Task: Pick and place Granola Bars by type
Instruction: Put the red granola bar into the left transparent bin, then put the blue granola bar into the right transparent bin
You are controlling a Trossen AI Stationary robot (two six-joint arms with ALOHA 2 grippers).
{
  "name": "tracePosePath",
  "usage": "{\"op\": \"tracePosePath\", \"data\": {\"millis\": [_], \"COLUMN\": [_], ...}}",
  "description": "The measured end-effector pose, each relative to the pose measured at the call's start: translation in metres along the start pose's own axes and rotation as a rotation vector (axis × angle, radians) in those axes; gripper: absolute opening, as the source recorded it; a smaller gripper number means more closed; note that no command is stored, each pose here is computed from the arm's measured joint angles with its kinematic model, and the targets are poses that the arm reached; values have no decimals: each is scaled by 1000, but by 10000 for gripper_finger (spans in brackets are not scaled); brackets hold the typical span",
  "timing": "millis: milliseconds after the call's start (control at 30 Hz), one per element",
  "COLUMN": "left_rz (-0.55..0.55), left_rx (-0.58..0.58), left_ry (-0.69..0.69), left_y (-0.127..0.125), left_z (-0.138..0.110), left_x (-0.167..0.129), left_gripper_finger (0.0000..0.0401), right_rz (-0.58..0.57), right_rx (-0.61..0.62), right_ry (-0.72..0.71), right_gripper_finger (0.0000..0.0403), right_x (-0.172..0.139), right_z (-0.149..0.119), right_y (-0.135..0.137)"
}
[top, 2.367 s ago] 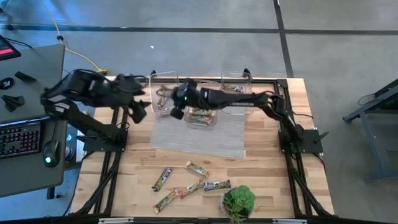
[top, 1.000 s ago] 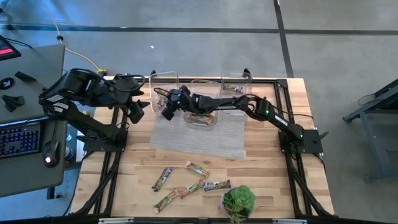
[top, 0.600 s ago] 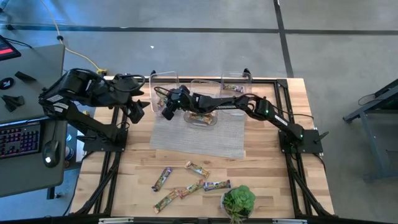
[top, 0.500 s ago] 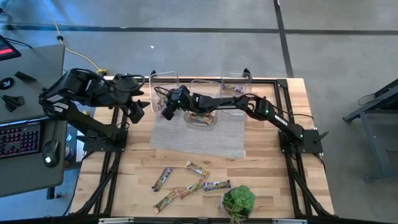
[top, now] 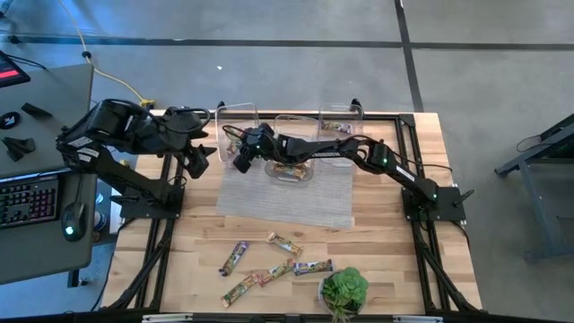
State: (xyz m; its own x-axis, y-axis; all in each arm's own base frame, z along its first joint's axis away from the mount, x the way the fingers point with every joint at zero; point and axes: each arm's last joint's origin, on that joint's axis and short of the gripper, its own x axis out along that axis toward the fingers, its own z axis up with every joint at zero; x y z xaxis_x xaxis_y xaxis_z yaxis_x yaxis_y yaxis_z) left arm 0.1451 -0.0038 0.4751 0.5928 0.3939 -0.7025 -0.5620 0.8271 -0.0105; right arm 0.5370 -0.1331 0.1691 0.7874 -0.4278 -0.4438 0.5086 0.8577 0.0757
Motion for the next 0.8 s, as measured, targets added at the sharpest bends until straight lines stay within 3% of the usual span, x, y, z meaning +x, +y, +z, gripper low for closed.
{"op": "tracePosePath", "data": {"millis": [167,400,800], "left_rz": [1,2,2], "left_rx": [2,3,3], "left_ry": [3,4,4], "left_y": [-1,-1,-1], "left_z": [0,1,1], "left_x": [1,1,1], "left_gripper_finger": [228,228,228], "right_rz": [-3,-53,-37], "right_rx": [48,20,-61], "right_ry": [-3,4,-41], "right_gripper_finger": [103,106,195], "right_x": [0,2,2], "right_z": [0,0,4], "right_y": [-1,-8,-5]}}
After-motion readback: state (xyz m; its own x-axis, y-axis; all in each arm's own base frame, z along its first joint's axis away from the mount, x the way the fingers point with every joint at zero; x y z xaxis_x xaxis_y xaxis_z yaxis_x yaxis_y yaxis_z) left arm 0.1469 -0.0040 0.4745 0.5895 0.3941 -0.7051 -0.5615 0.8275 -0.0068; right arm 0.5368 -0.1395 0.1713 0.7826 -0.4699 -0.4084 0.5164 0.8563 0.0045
